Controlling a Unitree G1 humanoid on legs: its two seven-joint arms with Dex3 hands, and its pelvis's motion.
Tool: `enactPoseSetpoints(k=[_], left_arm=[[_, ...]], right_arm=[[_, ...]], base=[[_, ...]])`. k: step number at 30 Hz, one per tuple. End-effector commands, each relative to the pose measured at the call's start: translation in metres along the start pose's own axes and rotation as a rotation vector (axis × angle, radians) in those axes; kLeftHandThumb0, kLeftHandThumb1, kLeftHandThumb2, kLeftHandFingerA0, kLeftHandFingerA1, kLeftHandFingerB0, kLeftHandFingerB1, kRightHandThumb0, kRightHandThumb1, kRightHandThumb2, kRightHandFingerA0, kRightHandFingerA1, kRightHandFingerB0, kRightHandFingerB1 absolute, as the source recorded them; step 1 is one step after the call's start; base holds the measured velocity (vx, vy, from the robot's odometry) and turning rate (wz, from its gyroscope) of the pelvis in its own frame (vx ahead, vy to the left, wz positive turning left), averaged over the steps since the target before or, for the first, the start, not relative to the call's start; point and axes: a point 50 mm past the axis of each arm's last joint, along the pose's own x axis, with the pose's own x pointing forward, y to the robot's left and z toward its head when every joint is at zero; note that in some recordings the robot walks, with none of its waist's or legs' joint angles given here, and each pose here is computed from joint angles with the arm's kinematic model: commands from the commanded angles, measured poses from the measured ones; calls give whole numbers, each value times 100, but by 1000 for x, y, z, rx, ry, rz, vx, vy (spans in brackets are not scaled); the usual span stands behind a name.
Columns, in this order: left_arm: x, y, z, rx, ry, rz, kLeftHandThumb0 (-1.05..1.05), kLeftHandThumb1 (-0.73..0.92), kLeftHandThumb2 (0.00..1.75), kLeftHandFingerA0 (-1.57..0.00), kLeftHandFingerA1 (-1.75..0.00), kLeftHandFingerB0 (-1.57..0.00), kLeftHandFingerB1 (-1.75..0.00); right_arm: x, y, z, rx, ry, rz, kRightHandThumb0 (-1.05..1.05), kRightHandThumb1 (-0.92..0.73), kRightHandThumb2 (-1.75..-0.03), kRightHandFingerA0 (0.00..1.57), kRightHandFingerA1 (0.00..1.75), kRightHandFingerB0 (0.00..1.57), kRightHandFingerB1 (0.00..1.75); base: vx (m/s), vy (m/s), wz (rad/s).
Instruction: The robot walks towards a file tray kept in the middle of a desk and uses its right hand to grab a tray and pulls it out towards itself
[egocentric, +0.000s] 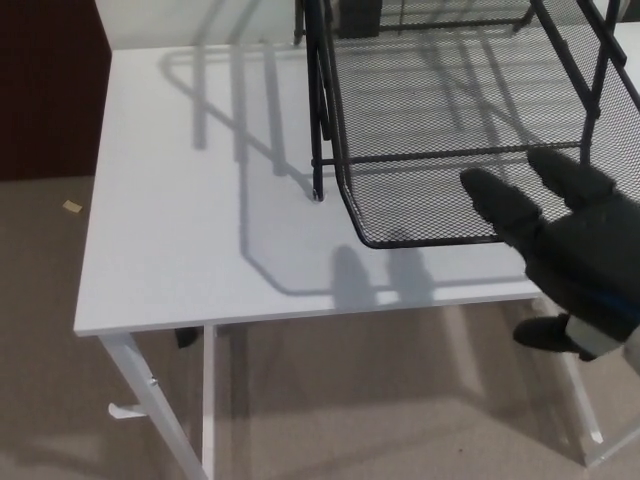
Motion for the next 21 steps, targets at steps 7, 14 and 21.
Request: enactPoseSetpoints(k=[7,14,21], left_arm=[[0,6,1,-10,-3,2,-37,60,59,-69,-51,-32,-36],[-4,8,4,22,-1,-2,-39,62,59,-57,-47,-32,-34],[-2,4,-2,26,21,-3,-47,49,78,-57,-58,-26,-45]], right_arm=[[-74,-94,12,112,-165,-180,-72,-49,-85,0,15,0,12],[-117,-149,-18,355,-300,-90,-70,-80,-65,120,86,103,57],[-153,-167,-14,373,-410,54,-59,-73,-114,125,125,85,72]], base=[[0,0,0],[0,0,0],[0,0,0]])
